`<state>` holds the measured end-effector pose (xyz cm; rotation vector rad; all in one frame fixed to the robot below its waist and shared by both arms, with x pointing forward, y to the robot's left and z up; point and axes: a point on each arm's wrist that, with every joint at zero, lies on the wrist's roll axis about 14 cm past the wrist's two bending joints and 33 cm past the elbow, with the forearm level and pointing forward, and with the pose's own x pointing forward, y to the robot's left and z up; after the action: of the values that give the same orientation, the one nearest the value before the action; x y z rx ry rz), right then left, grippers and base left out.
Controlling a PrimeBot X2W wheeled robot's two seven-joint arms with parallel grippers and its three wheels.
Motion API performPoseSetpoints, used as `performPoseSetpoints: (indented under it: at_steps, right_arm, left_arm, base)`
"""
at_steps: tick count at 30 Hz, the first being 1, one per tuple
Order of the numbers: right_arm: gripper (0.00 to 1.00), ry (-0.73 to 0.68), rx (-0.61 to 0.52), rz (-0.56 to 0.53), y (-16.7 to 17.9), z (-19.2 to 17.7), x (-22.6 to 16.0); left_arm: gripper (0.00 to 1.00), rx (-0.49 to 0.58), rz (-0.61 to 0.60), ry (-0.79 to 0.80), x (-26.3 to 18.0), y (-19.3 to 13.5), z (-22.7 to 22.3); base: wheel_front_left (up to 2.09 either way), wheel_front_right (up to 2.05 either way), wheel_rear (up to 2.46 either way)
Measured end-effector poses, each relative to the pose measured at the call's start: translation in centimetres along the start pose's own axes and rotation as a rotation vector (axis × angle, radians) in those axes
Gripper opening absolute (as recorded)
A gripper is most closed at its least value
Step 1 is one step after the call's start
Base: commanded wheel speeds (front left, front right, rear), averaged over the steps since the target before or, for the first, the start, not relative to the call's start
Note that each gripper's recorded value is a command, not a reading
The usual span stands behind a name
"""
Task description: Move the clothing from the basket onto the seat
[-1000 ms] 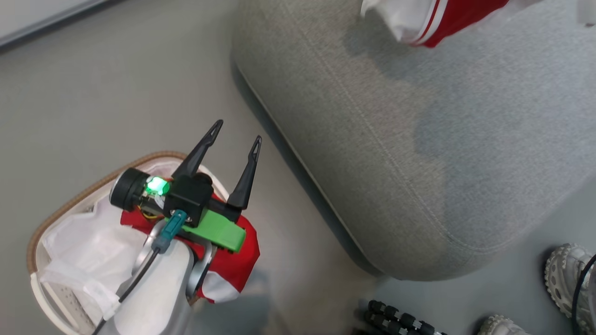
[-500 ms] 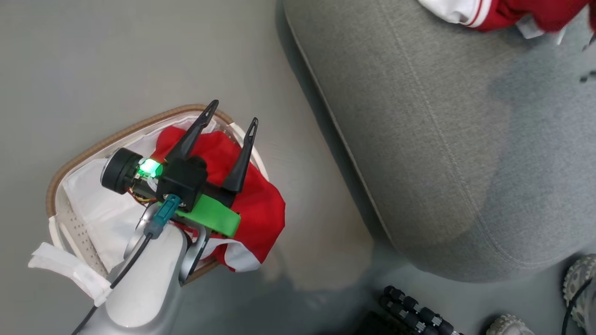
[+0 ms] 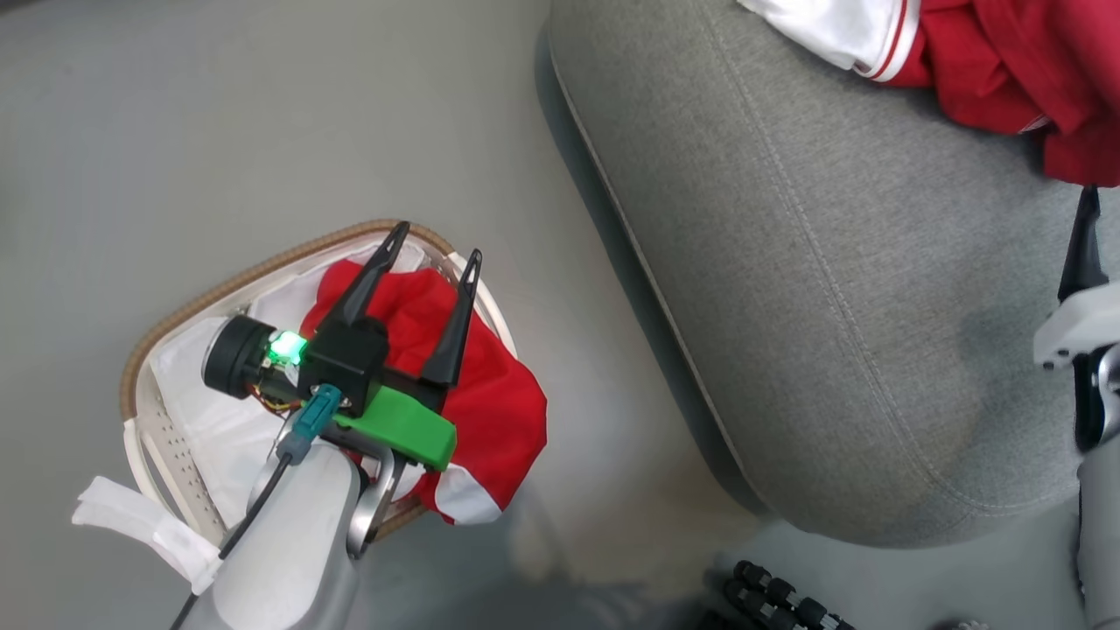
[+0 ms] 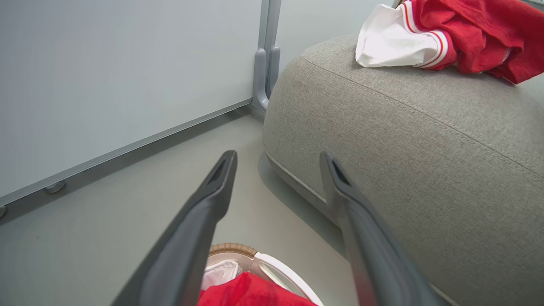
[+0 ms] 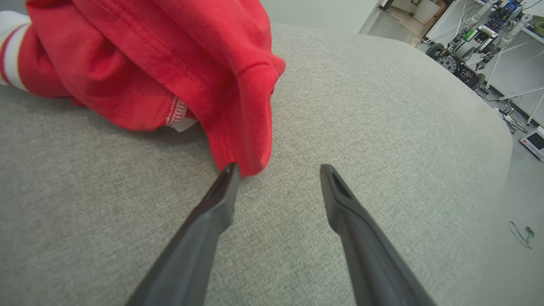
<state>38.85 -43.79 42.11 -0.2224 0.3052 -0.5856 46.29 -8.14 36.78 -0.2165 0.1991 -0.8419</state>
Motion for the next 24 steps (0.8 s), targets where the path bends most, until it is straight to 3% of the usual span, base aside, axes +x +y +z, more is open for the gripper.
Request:
performPoseSetpoints:
  at_steps: [5, 10, 16, 24]
  right_arm:
    - [1.0, -0.024, 0.023, 0.017, -0.2, 0.3, -2.4]
    - [1.0, -0.11, 0.052, 0.076, 1.3, 2.8, -3.6]
    - [1.0, -0.259, 0.138, 0.181, 5.2, 7.6, -4.7]
    - [1.0, -0.34, 0.227, 0.383, 13.0, 10.9, -6.4]
  left_arm:
    - [1.0, 0.007, 0.028, -0.011, -0.8, -0.4, 1.3]
    - [1.0, 0.01, 0.072, -0.027, -2.0, -0.4, 2.6]
    - [1.0, 0.015, 0.162, -0.048, -4.2, 0.8, 4.1]
    - [1.0, 0.026, 0.325, -0.068, -8.1, 4.2, 5.4]
  base:
    - [0.0, 0.0, 0.0]
    - [0.0, 0.0, 0.0]
    - [0.0, 0.0, 0.0]
    - [0.0, 0.0, 0.0]
